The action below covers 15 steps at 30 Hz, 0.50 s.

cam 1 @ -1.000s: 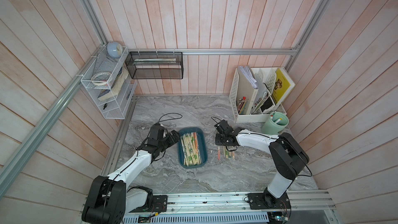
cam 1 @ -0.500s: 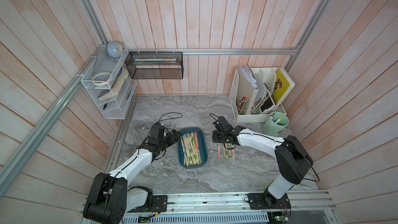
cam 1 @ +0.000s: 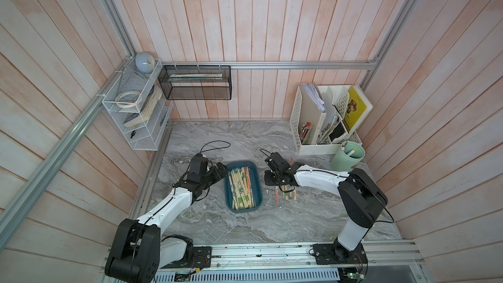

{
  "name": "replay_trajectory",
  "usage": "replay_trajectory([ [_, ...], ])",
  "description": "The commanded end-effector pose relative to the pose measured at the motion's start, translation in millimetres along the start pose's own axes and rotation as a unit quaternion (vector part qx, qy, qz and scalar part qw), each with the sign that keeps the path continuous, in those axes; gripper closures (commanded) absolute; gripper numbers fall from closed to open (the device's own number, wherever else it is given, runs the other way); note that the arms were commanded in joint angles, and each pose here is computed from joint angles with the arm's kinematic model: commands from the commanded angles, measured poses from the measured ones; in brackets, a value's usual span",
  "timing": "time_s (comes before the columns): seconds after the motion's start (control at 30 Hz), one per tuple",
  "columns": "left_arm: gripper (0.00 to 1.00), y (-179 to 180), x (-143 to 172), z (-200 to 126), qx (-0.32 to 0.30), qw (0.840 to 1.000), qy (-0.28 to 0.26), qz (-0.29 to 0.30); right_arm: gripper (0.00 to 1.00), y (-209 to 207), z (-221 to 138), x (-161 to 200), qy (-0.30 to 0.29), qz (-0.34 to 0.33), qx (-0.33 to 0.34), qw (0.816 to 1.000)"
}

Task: Take the paired disposable chopsticks out of the storage box
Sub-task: Place the paired disposable chopsticks at the center of the board.

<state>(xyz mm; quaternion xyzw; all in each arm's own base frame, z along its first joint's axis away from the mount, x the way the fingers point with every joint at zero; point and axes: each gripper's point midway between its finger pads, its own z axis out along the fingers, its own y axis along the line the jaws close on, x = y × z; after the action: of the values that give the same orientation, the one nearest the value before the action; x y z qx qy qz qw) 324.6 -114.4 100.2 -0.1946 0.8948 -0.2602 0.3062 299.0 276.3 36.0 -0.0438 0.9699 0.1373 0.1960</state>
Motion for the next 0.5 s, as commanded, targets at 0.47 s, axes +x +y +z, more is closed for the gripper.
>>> replay_trajectory([
  [0.47,0.00,-9,-9,-6,0.006,1.000,-0.014,0.003,0.74,-38,5,36,0.034,0.001,0.055,0.998],
])
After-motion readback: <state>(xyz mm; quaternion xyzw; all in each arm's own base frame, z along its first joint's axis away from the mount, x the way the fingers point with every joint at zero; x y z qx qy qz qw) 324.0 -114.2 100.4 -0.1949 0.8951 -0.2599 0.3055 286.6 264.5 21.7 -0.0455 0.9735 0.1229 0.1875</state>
